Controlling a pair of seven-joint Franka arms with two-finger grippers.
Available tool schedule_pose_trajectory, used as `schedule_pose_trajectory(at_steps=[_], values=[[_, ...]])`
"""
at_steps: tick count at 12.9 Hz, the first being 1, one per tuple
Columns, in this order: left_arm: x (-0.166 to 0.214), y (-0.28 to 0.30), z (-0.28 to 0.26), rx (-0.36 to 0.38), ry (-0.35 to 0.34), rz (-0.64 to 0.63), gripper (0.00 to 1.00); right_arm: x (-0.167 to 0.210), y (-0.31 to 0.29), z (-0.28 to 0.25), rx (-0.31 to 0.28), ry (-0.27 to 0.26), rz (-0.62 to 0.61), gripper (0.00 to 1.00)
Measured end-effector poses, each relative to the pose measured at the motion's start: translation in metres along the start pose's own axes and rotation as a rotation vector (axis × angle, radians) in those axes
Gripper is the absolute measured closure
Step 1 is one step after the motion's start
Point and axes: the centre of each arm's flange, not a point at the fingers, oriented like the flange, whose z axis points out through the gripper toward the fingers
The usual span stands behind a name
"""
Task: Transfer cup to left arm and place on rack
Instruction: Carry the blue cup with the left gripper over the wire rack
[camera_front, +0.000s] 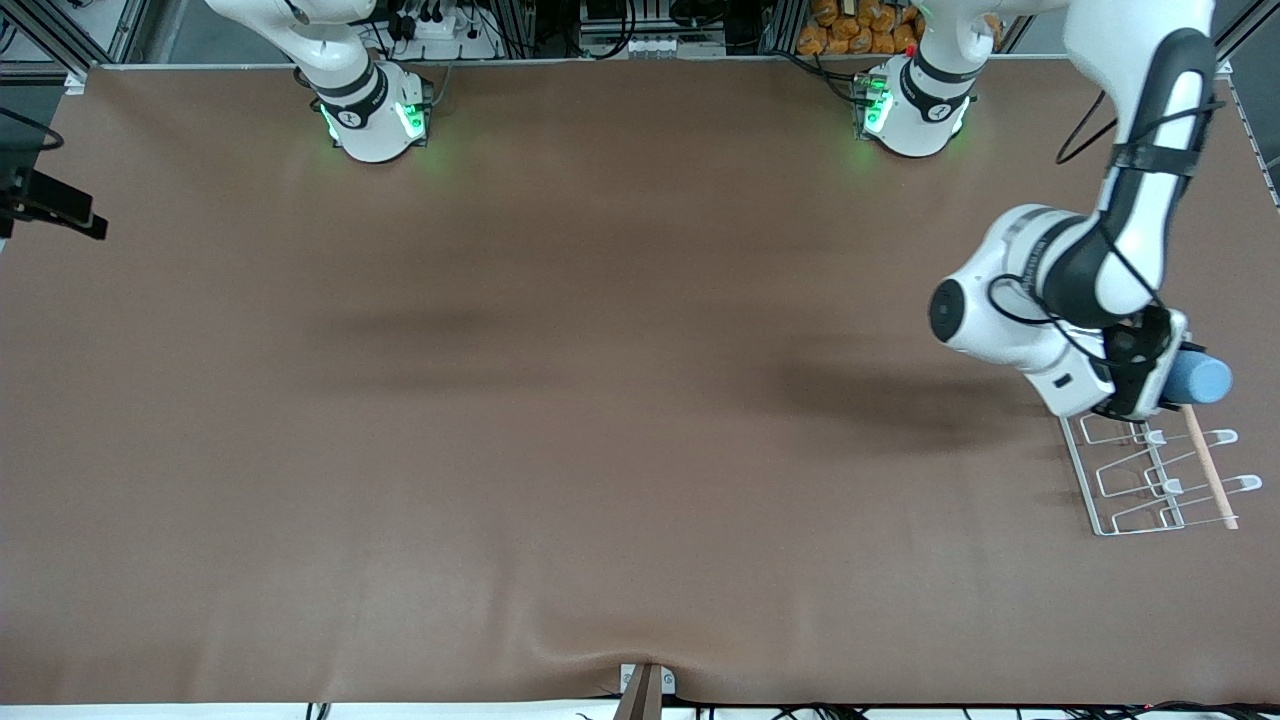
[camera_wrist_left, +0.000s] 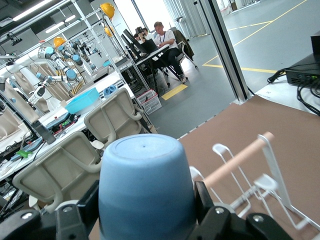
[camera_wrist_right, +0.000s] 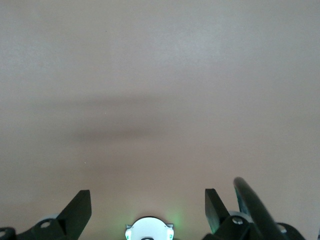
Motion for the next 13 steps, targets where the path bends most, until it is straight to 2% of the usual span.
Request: schedule_pose_trajectory(at_steps=[4,8,13], values=[[0.001,0.001,0.013,-0.018,-0.011,-0.01,0.23,-0.006,0.009,-0.005,-0.016,0.008,0.001,0.0],[-0.018,0.017,0.021,-0.026,0.006,0.001,0.23,-0.002,-0.003,0.007,0.061,-0.01,0.097,0.0],[-0.043,0.032,0.033,-0.023,0.015,-0.006,0.23,0.002,-0.002,0.015,0.064,-0.011,0.113,0.0]])
